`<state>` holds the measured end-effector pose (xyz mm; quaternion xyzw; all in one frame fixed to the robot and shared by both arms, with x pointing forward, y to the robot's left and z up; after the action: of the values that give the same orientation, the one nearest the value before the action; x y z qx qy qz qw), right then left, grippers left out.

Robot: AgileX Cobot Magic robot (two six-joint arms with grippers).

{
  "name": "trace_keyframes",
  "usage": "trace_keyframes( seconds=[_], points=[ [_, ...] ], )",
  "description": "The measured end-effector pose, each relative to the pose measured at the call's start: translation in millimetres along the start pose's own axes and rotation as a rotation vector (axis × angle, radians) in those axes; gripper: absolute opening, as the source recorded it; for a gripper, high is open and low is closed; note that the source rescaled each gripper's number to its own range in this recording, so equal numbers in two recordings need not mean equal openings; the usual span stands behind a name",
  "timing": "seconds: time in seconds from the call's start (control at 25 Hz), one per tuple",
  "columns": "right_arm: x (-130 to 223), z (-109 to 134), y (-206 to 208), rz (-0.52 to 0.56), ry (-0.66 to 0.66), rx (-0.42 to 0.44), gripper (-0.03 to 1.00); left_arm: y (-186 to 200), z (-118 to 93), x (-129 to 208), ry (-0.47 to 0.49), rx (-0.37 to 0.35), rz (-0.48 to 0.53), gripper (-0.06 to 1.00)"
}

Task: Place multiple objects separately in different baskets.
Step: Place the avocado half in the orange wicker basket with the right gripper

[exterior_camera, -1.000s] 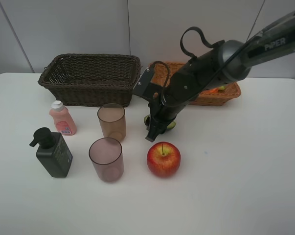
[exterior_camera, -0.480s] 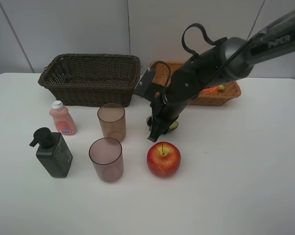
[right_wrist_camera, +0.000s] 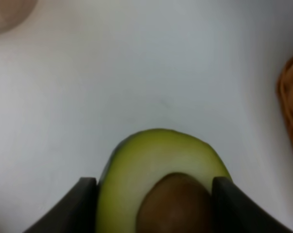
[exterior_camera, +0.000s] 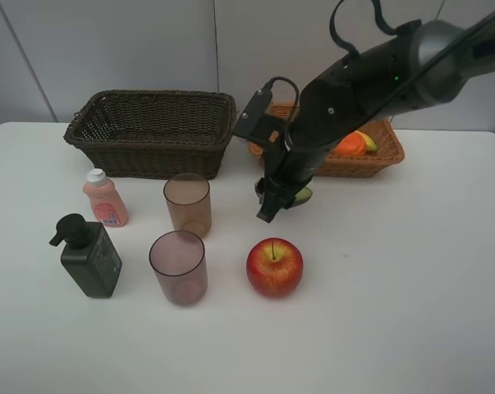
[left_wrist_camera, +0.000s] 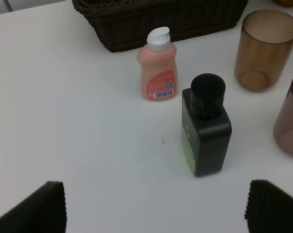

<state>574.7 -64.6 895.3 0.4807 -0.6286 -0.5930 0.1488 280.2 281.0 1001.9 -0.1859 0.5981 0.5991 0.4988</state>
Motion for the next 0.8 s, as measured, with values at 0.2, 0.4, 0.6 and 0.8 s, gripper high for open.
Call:
trace_keyframes(
  seconds=[0.2, 0.4, 0.6, 0.8],
  points=[
    [-5.3, -5.4, 27.2, -0.030, -0.027, 0.009, 0.25, 0.0, 0.0, 0.0, 0.000, 0.000, 0.000, 0.98],
    [-9.2, -9.9, 49.0, -0.050, -0.049, 0.016, 0.25, 0.0, 0.0, 0.0, 0.000, 0.000, 0.000, 0.98],
    [-24.7, -21.1, 69.0, -0.052, -0.078, 0.028, 0.25, 0.0, 0.0, 0.0, 0.000, 0.000, 0.000, 0.98],
    [-38.0, -47.2, 85.6, -0.090, -0.140, 0.046, 0.25, 0.0, 0.0, 0.0, 0.000, 0.000, 0.000, 0.98]
  ],
)
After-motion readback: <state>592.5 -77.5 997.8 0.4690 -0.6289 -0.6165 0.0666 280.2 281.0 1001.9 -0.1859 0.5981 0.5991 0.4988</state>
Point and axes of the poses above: a point on each arm's last joint axis where the gripper is mounted, y pointing back along that axis away from the gripper, z along the wrist's bending axis when the last joint is at zero, x = y × z, the point moved 5 cm from there along -y, pointing out along that axis toward the gripper, and after that the axes turned 15 degrees about -y, right-handed, at the moved point
